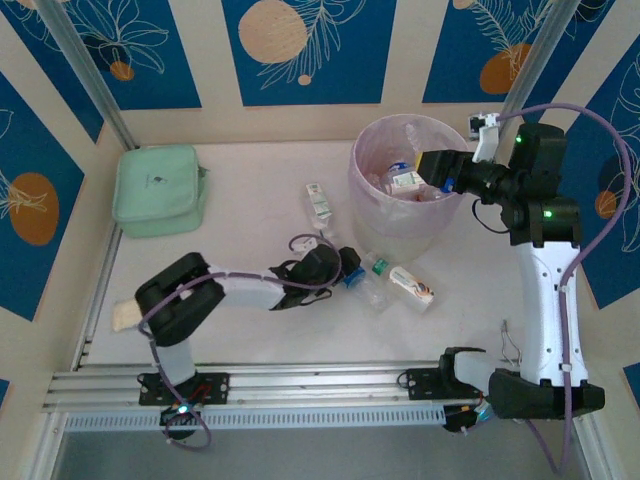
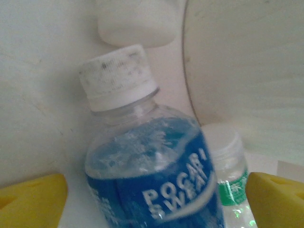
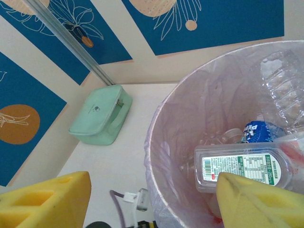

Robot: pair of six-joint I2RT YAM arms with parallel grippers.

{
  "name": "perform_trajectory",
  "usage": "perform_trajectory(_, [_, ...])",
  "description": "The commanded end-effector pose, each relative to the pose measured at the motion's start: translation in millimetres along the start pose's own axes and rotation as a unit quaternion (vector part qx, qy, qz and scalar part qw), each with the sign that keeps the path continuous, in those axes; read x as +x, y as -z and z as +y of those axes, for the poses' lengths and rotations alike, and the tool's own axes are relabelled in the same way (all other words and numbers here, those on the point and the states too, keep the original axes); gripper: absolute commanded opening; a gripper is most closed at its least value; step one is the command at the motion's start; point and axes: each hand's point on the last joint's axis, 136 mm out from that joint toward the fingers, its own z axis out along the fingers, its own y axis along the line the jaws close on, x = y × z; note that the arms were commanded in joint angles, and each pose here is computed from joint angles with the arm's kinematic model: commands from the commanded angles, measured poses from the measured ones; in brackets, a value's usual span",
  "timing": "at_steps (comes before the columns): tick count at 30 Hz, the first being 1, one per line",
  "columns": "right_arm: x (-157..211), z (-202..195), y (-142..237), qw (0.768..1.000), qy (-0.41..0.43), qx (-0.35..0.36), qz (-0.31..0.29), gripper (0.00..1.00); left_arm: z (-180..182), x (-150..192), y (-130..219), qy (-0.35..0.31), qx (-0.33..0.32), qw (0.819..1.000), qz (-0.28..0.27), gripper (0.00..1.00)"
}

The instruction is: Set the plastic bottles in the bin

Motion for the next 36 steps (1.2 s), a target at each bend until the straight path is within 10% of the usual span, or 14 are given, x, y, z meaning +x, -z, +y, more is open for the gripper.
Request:
perform_trajectory(1, [-0.1, 4.8, 6.7, 1.000, 0.003, -0.002, -0.005, 0.70, -18.2, 16.0, -9.7, 0.040, 0.036, 0.998, 0.020, 0.90])
perform_trajectory(9, [-2.4, 8.8, 10.7, 1.000, 0.004, -0.004, -0.009, 0.70, 4.6, 11.4, 2.0, 0.039, 0.013, 0.999, -0.007, 0.55])
perform_trajectory(20, [20.4, 35.2, -1.9, 0.997, 0.007, -0.077, 0.023, 0.69, -54.2, -48.9, 100.7, -0.172, 0.057, 0.980, -0.081, 0.39])
perform_trajectory(30, [59.0, 80.4, -41.4, 0.974, 0.037, -0.184, 0.126, 0.67, -112.9, -74.0, 187.2, -0.494, 0.149, 0.853, -0.086, 0.37])
perform_trajectory(36, [78.5, 84.7, -73.2, 0.960, 0.030, -0.209, 0.185, 0.82, -142.4, -77.7, 215.8, -0.539, 0.218, 0.806, -0.108, 0.38])
